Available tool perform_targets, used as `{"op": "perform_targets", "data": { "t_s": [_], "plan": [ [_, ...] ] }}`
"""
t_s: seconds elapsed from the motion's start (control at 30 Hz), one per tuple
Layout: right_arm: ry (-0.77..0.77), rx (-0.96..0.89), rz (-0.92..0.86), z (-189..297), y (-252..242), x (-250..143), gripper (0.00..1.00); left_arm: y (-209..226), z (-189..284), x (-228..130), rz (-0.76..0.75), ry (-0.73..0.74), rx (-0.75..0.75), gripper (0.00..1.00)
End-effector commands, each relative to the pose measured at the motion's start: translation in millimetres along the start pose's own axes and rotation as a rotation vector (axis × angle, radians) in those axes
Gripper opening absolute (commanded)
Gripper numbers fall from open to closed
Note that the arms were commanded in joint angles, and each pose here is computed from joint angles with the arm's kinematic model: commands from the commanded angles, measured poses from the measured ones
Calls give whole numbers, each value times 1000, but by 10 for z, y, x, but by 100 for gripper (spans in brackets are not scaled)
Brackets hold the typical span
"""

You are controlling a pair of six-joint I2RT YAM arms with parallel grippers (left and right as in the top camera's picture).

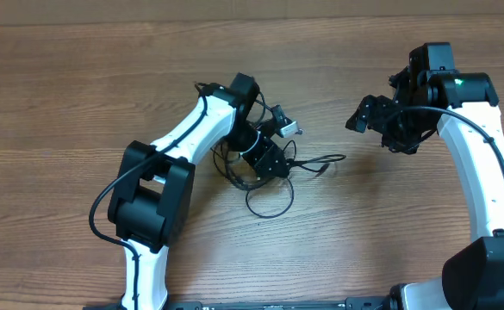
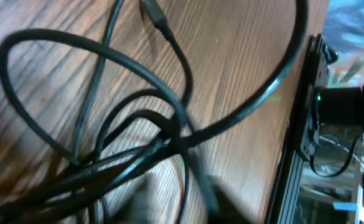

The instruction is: Untangle cables

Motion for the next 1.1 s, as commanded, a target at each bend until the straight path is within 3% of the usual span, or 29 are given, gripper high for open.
{"op": "perform_targets", "data": {
  "t_s": [0.0, 0.13, 0.2, 0.37, 0.63, 0.73, 0.93, 1.07],
  "plan": [
    [10, 21, 0, -16, 23, -12, 83, -35, -26, 79, 37, -34, -19, 4],
    [19, 180, 69, 0, 186, -21, 82, -136, 363, 353, 133, -136, -49, 4],
    [14, 280, 139, 18, 303, -23, 80, -370, 806, 529, 120, -199, -84, 4],
    [-33, 606, 386, 224, 749, -56, 80, -768, 1695, 599, 105, -313, 6, 4],
    [-177, 639, 499, 671, 1177, 112, 76, -1150, 2356, 474, 132, -443, 21, 4],
    [-228, 654, 447, 724, 1307, 232, 75, -1242, 2402, 402, 157, -436, 15, 4],
    [-261, 441, 276, 521, 1533, 261, 72, -1363, 2420, 399, 197, -436, -96, 4],
    [-226, 405, 244, 365, 1659, 191, 72, -1422, 2418, 387, 199, -426, -155, 4]
  ]
}}
Point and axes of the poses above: each gripper's point midway between its finger pads, its own z axis back along the fingers, its own y axis along the line the jaws close on, x = y × z, the point moved 7 cm from there along z, back along the fingers, and after that the axes turned 12 degrees about z, right-handed, at the moved point
